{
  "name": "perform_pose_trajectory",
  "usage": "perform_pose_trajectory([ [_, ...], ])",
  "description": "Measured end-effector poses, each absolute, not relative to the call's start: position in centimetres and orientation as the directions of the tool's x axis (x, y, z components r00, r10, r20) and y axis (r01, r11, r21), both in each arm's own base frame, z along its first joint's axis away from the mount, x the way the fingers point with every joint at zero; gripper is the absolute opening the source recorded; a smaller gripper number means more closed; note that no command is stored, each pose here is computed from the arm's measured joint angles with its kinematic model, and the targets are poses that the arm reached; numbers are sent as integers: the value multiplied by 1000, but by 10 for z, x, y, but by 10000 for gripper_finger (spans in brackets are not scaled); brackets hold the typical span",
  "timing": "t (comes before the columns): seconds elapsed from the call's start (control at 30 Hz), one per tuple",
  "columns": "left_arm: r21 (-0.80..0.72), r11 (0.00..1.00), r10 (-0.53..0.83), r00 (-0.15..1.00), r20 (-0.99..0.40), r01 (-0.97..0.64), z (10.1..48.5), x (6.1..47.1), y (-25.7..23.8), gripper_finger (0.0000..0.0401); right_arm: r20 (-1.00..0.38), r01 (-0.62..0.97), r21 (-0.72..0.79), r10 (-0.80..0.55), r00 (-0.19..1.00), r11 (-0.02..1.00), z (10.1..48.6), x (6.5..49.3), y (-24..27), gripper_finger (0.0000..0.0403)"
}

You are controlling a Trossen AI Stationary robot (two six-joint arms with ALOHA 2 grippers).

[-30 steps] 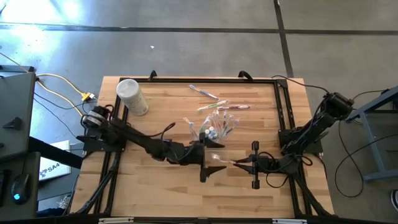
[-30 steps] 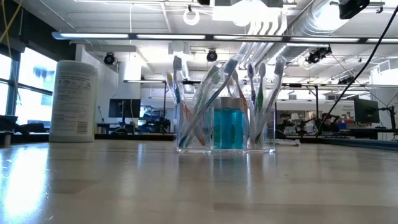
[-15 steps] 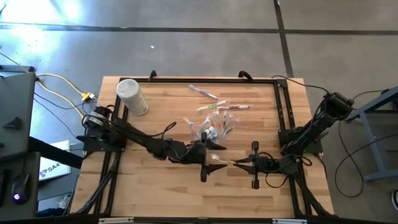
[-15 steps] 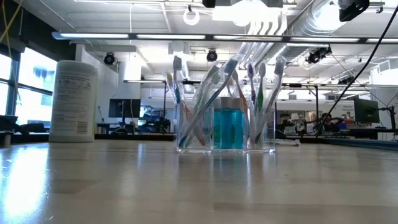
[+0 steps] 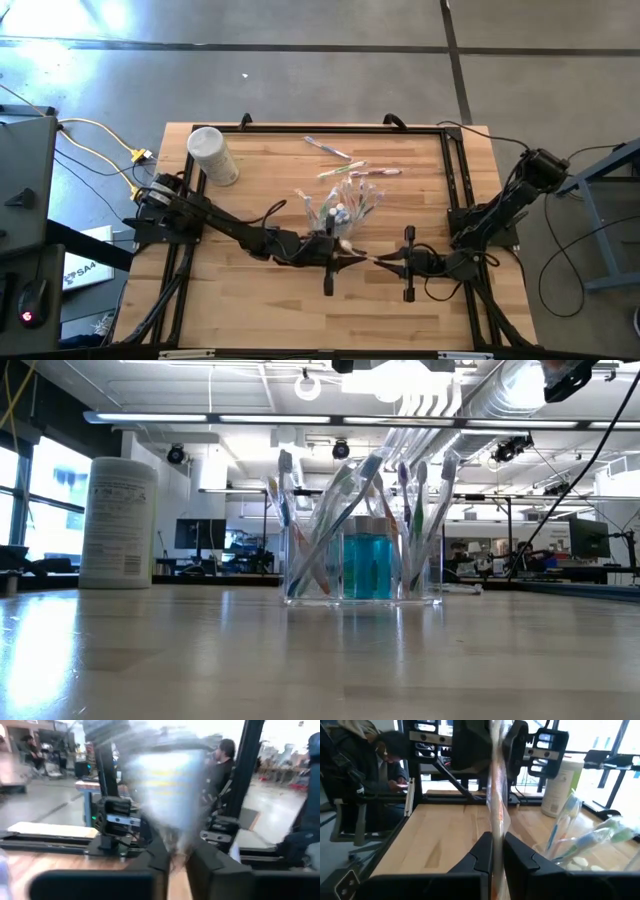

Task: Pick & Place toothbrushing station
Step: Put the orange toothbrush into the transparent organizer

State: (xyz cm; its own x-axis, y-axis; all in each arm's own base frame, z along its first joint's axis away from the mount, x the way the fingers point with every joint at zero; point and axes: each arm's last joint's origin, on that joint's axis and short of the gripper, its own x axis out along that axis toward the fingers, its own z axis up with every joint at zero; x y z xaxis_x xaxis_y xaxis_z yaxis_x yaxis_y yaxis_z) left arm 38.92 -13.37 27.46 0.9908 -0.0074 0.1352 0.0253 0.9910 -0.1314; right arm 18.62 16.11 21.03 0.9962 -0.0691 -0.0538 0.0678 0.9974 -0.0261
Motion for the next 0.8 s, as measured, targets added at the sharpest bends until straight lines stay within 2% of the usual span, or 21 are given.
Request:
perform_pose_trajectory([
  [0.07,-106,994,-13,991,133,27,274,389,-134,16,-63,72,-8,-72,995,997,209,187,160,18],
  [0.27,-97,995,-15,993,116,26,272,390,-133,14,-113,66,41,-61,992,997,203,192,154,24],
  [0.37,-98,995,-23,994,111,34,271,390,-134,13,-127,21,56,-14,992,998,202,193,154,44],
  [0.5,-118,992,-28,993,112,41,272,390,-134,13,-143,9,48,-2,990,999,200,193,155,94],
  [0.8,-114,992,-52,995,87,61,269,387,-142,13,-168,19,44,-12,986,999,197,187,158,233],
])
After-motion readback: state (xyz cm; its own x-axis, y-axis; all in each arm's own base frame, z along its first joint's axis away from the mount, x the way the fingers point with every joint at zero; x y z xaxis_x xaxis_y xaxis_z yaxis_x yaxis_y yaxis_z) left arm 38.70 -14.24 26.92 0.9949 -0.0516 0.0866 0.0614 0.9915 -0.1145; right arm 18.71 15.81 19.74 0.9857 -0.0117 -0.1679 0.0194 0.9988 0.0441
